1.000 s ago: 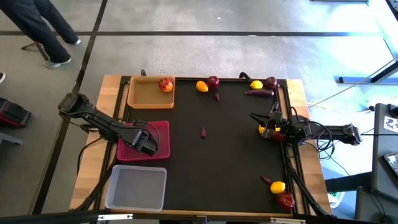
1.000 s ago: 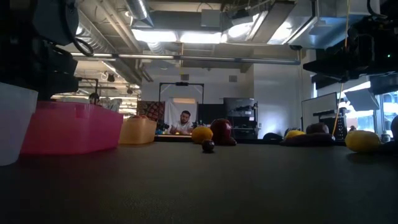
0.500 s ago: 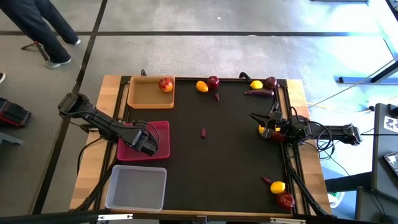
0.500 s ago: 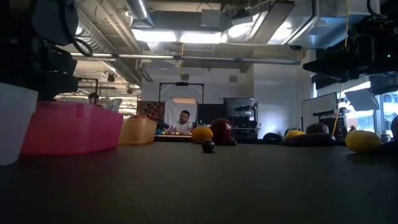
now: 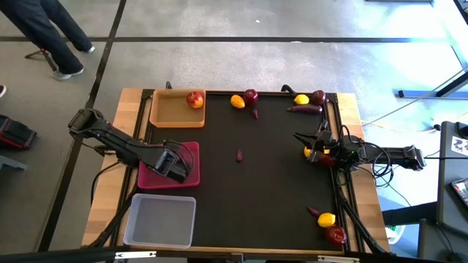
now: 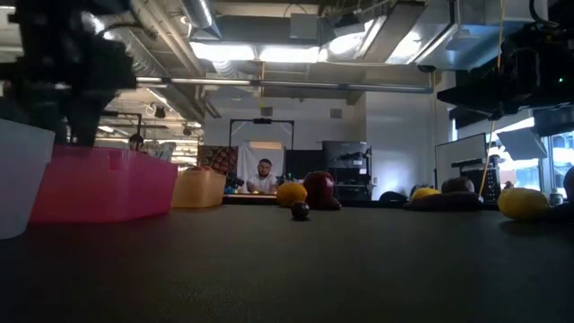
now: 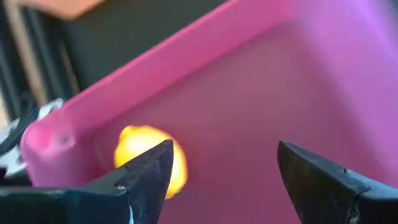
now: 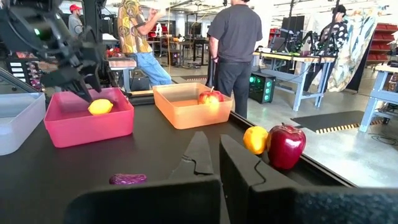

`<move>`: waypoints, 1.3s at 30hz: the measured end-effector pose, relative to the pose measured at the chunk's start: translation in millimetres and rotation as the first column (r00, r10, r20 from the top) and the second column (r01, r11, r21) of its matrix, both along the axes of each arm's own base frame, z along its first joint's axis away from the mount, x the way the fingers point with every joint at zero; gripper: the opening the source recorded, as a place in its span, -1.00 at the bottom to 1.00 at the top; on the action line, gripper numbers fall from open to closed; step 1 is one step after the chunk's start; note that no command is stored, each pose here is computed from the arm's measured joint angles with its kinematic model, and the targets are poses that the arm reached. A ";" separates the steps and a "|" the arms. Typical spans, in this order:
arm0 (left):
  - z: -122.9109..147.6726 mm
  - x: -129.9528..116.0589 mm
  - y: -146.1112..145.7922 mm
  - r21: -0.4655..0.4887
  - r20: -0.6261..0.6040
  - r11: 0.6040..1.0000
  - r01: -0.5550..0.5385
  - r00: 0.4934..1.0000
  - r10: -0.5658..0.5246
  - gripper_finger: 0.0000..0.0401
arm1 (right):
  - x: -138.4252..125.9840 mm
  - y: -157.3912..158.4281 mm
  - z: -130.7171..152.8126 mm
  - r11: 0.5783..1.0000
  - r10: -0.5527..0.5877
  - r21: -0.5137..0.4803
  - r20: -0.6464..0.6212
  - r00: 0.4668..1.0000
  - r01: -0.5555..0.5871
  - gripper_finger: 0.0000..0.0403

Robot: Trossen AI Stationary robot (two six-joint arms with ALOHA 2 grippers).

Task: Sort produce into baskets
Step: Put the top left lemon into the pink bin

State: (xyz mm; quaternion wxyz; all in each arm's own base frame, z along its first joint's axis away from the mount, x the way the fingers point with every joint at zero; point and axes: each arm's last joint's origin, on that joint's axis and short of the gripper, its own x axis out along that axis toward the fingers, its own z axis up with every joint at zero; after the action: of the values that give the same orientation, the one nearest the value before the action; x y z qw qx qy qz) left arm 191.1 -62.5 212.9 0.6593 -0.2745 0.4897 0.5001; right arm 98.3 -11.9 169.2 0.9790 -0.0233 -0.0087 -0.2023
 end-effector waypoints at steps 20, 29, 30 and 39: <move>45.9 73.8 11.6 0.231 0.417 0.922 0.310 0.825 -0.382 0.40 | 0.0 0.0 0.1 1.000 0.000 0.000 0.001 1.000 0.000 -1.00; 44.3 105.6 39.3 0.346 0.456 0.887 0.306 0.771 -0.444 0.40 | 0.0 0.0 0.0 1.000 0.000 0.000 0.000 1.000 0.000 -1.00; 42.6 109.3 43.3 0.351 0.457 0.885 0.305 0.769 -0.447 0.40 | 0.0 0.0 0.0 1.000 0.000 0.000 0.001 1.000 0.000 -1.00; 25.9 130.7 85.9 0.315 0.434 0.876 0.367 0.765 -0.476 0.40 | 0.0 0.0 0.0 1.000 0.001 0.003 0.002 1.000 -0.001 -1.00</move>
State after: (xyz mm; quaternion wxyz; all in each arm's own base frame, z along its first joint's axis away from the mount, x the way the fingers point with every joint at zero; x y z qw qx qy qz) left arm 321.7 23.4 238.8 0.8838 -0.2048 0.2959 0.2990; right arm 98.4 -11.9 169.2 0.9791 -0.0217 -0.0093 -0.2020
